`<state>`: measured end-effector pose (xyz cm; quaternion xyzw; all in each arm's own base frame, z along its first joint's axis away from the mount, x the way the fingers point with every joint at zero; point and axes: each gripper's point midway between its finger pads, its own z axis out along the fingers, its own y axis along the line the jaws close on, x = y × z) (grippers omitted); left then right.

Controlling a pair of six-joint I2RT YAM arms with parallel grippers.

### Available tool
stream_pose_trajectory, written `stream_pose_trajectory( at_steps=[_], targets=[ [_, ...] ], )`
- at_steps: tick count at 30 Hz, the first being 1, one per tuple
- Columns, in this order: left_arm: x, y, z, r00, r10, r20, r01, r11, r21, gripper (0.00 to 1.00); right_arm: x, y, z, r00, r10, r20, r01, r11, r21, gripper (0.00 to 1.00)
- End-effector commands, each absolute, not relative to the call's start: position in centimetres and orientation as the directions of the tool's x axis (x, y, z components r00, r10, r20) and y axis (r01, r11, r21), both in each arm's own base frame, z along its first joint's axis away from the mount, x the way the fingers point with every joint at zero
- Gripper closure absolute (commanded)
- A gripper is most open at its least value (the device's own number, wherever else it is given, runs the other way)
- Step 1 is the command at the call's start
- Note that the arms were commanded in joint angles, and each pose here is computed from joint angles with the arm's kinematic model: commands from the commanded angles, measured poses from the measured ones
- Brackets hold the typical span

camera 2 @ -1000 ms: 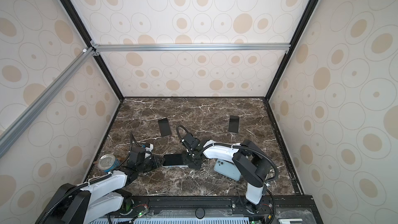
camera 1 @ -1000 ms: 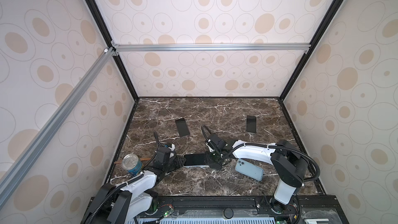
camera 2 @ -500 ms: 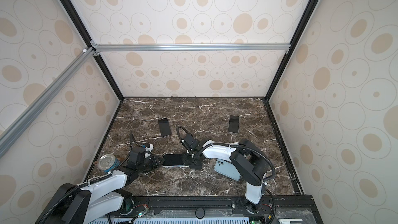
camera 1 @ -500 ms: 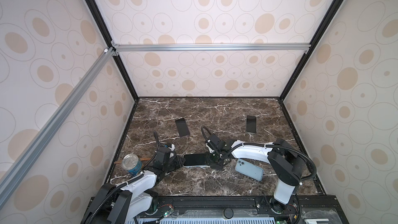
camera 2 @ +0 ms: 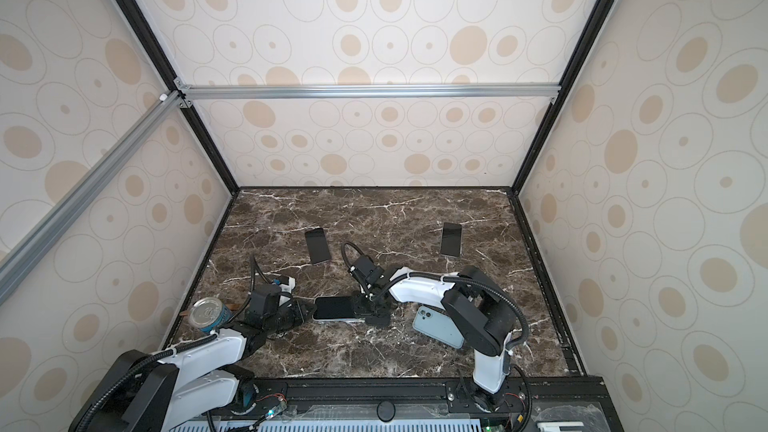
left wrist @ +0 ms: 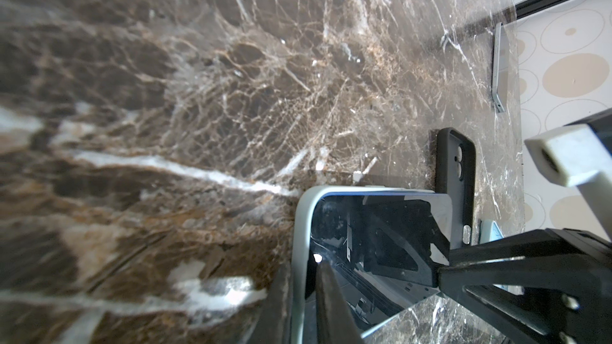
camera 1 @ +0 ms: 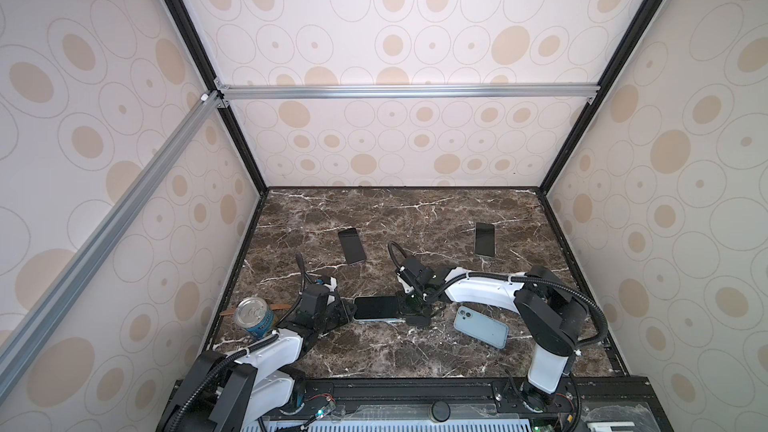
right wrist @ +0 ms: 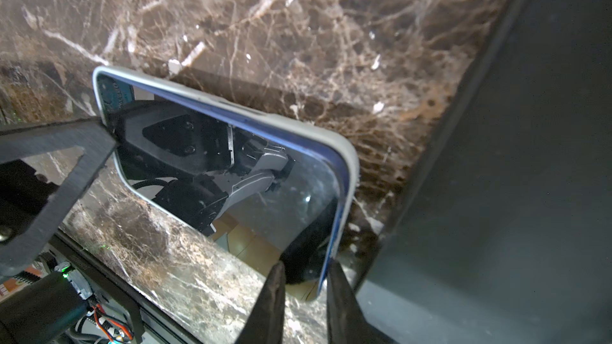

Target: Put the phone into the phone case

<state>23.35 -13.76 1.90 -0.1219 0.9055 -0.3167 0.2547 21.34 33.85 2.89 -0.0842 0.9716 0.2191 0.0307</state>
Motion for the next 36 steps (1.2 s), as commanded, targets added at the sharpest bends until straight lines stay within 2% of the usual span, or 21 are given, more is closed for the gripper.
stream_pose_trajectory(
  at_steps=[1, 10, 29, 36],
  targets=[
    [21.3, -14.4, 0.5, -0.888, -0.342, -0.307, -0.075, 0.766, -0.638, 0.86, 20.2, 34.3, 0.7, -0.974, -0.216, -0.067, -0.225, 0.891, 0.394, 0.82],
    [21.1, -12.9, 0.0, -0.863, -0.378, -0.336, -0.118, 0.796, -0.593, 0.91, 20.5, 33.2, 0.6, -0.96, -0.269, -0.078, -0.28, 0.908, 0.311, 0.83],
    [20.6, -13.0, -0.8, -0.875, -0.368, -0.314, -0.123, 0.797, -0.591, 0.9, 18.0, 30.8, -5.7, -0.937, -0.342, 0.079, -0.329, 0.934, 0.143, 0.86],
    [20.9, -12.8, -0.5, -0.867, -0.375, -0.33, -0.122, 0.799, -0.588, 0.9, 17.9, 30.3, -7.0, -0.933, -0.347, 0.096, -0.337, 0.935, 0.109, 0.86]
  ],
)
